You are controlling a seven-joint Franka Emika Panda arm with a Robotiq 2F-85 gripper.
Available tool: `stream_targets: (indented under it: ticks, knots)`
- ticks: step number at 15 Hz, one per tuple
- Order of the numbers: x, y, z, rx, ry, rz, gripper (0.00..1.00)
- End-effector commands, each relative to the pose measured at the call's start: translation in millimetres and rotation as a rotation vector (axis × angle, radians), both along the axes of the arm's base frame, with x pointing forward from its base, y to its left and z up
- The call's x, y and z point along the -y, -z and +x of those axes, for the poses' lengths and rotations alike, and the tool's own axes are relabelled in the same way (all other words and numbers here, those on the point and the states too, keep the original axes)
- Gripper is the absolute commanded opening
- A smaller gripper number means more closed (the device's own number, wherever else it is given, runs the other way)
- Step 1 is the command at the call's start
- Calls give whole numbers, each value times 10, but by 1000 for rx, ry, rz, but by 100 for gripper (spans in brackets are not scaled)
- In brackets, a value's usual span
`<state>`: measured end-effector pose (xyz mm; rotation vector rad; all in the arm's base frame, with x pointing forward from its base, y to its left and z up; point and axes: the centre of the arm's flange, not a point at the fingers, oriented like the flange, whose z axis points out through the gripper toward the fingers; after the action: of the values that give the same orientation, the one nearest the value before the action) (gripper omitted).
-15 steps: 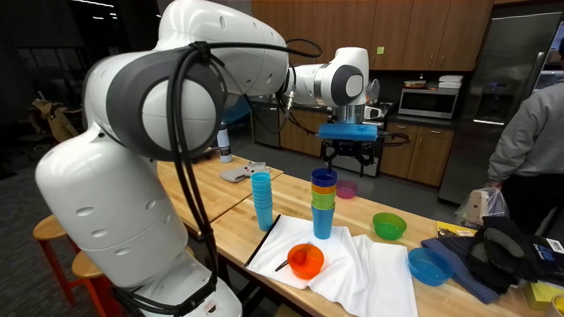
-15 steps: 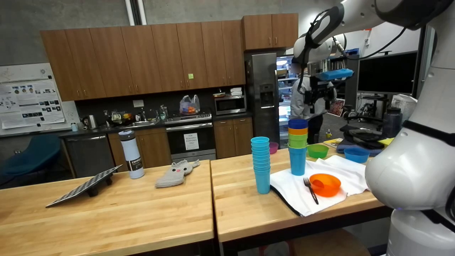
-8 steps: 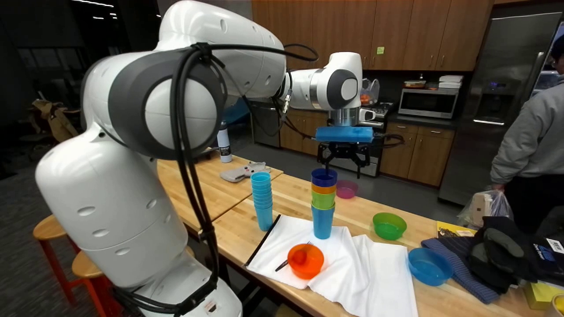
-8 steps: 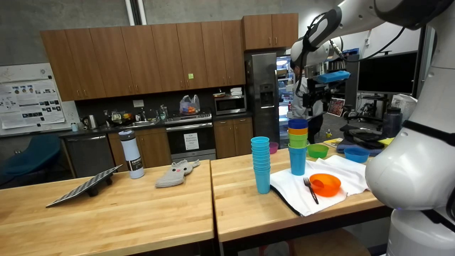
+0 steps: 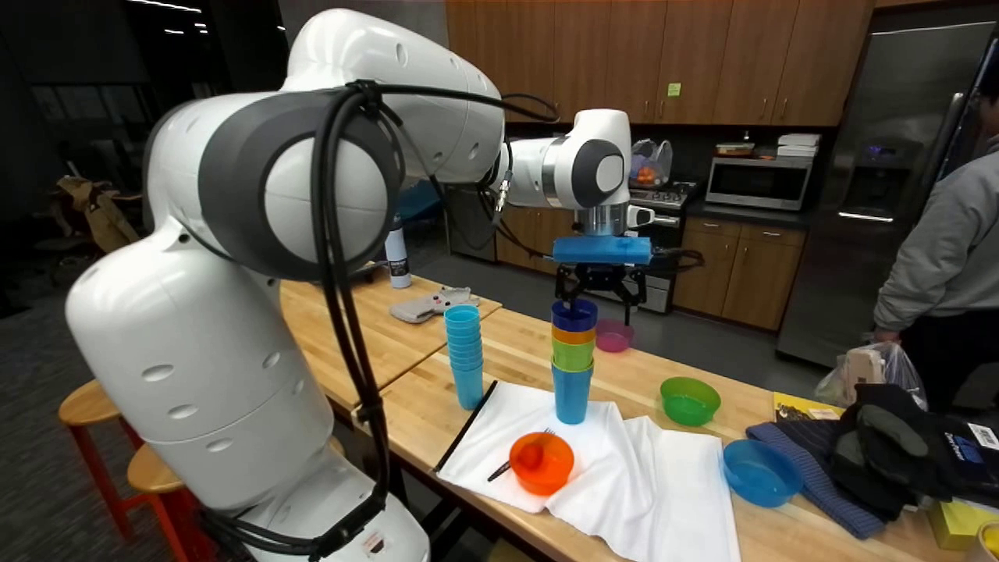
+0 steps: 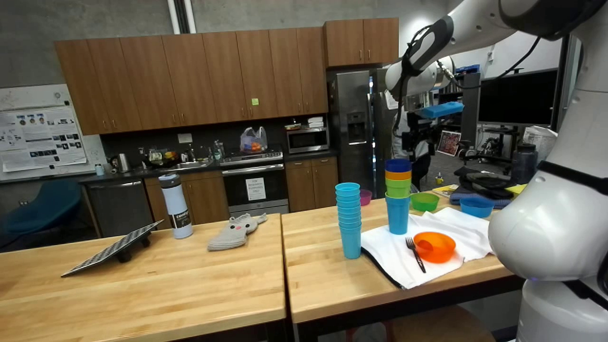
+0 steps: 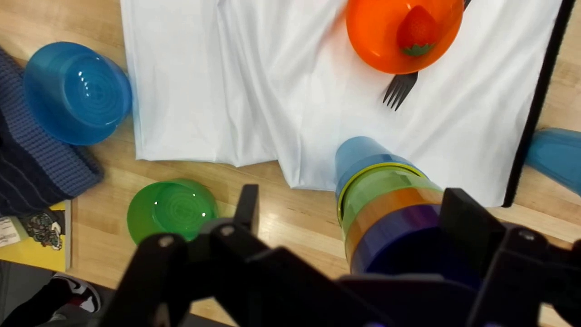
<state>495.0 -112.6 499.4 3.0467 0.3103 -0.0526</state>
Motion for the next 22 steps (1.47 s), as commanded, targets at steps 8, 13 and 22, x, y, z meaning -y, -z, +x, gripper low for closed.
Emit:
stream_targets:
  ticks: [8,13,22]
  knots:
    - [86,70,-163,-18,-19,21,100]
    - [36,-110,-37,-37,-51,36,100]
    - [-211,-442,535,126,-24,-23,100]
